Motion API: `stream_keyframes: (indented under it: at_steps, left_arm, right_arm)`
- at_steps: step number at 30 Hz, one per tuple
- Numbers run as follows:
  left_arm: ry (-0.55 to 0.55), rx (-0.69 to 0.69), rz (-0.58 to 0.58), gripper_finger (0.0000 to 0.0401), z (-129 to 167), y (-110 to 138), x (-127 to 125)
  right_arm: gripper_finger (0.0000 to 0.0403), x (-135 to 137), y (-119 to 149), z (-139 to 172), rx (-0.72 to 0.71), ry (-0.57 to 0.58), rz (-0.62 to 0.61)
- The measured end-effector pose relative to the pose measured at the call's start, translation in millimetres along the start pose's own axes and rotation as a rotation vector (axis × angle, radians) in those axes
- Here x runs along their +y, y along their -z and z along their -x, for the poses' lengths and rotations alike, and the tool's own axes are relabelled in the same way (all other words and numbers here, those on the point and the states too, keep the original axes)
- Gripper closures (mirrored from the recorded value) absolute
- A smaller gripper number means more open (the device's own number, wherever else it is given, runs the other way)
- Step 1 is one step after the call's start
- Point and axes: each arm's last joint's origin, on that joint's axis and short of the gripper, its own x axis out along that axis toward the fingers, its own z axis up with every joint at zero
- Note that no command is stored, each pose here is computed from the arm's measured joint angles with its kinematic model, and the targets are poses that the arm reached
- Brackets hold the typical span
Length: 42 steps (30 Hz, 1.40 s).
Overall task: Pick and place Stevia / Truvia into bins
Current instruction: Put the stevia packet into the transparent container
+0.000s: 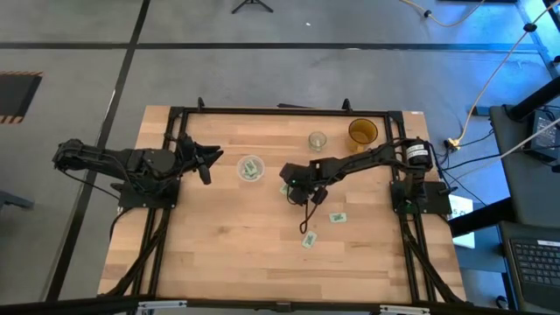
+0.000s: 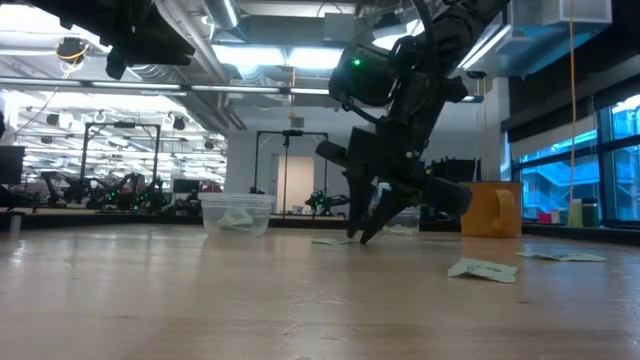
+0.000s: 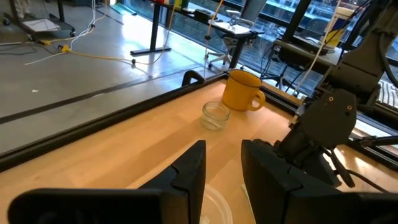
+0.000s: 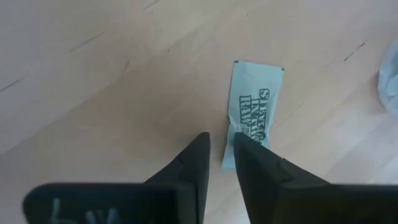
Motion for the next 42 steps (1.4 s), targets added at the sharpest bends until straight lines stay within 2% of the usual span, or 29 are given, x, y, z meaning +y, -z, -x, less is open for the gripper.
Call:
stream_keyframes:
  at_steps: [8, 18, 25, 31, 38, 42]
  left_arm:
    - [-0.001, -0.001, 0.001, 0.0304, 0, 0, 0]
    - [-0.003, -0.002, 0.001, 0.0304, 0, 0, 0]
    - [-0.003, -0.002, 0.001, 0.0304, 0, 0, 0]
    - [-0.002, -0.002, 0.002, 0.0304, 0, 0, 0]
    - [-0.002, -0.002, 0.013, 0.0304, 0, 0, 0]
    - [-0.002, -0.002, 0.019, 0.0304, 0, 0, 0]
  right_arm:
    - [0.0355, -4, -2, -1, -0.024, 0.054, -0.027]
    - [0.0354, -6, -3, -2, -0.034, 0.072, -0.029]
    - [0.0364, -5, -3, -2, -0.041, 0.061, -0.029]
    - [0.0380, -1, -4, -1, -0.074, 0.000, -0.026]
    - [0.0399, 4, -8, 0, -0.091, -0.056, -0.171]
    - [0.0401, 7, -11, 0, -0.092, -0.065, -0.210]
